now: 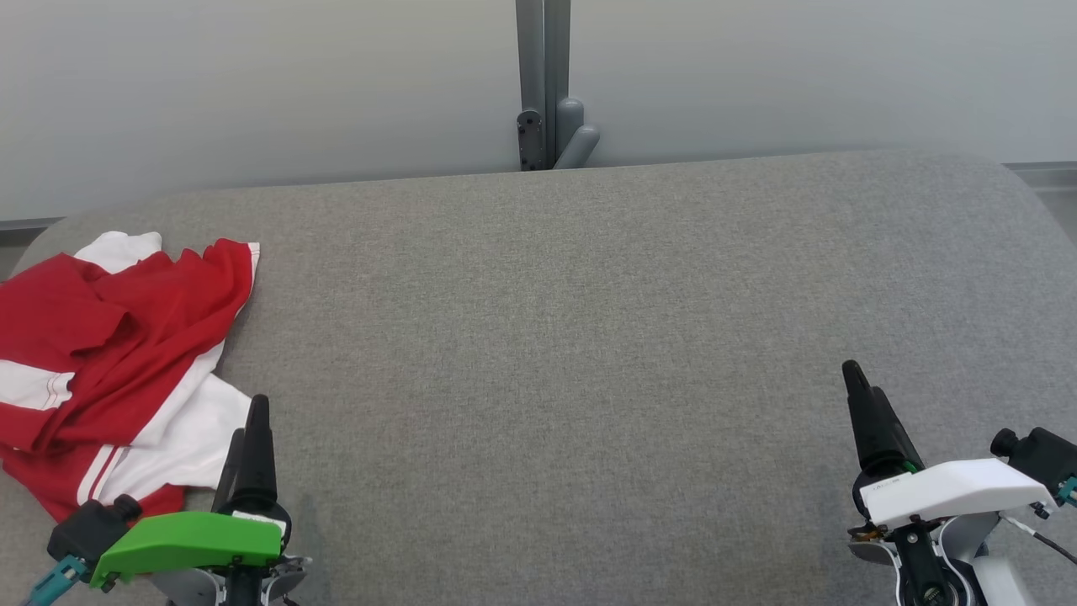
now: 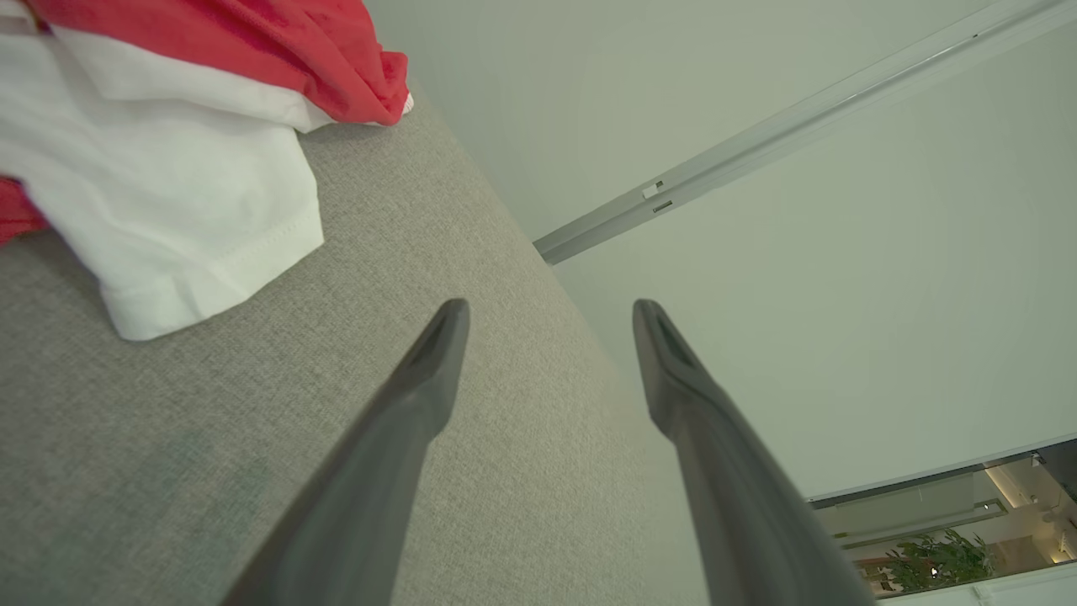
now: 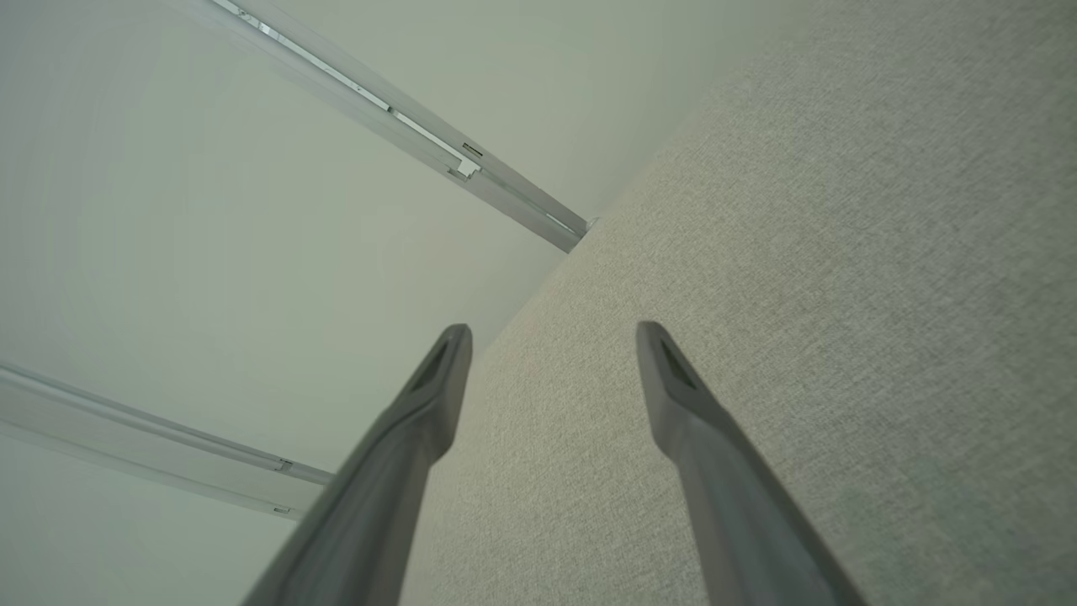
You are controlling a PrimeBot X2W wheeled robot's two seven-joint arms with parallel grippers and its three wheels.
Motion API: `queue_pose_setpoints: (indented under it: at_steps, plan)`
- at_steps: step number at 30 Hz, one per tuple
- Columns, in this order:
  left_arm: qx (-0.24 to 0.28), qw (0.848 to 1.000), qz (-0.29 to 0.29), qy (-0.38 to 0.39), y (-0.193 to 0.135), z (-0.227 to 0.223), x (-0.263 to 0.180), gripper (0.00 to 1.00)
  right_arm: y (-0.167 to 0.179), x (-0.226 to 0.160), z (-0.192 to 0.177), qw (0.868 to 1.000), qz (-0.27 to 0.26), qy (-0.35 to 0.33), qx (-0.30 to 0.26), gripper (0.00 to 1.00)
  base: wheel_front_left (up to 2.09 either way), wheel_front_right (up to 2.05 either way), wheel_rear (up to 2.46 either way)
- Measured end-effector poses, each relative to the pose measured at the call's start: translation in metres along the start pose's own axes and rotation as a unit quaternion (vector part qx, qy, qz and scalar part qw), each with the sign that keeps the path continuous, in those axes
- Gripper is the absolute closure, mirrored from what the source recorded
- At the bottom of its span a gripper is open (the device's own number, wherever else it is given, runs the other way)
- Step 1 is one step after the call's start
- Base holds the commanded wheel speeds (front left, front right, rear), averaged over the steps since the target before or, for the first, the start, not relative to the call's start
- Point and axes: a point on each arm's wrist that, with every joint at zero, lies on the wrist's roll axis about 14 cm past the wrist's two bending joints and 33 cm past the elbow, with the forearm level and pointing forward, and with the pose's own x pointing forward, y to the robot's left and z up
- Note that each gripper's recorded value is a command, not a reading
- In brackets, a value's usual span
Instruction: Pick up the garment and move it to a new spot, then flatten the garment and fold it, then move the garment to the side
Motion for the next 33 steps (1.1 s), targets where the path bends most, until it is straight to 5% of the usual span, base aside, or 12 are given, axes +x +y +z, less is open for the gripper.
queue_pose_setpoints:
  at_steps: [33]
  plan:
    - [0.253,0.967,-0.028,-0.004,-0.004,-0.005,-0.008,0.00,0.014,-0.005,-0.004,0.970,0.034,-0.011,-0.240,0.00,0.00,0.00,0.00]
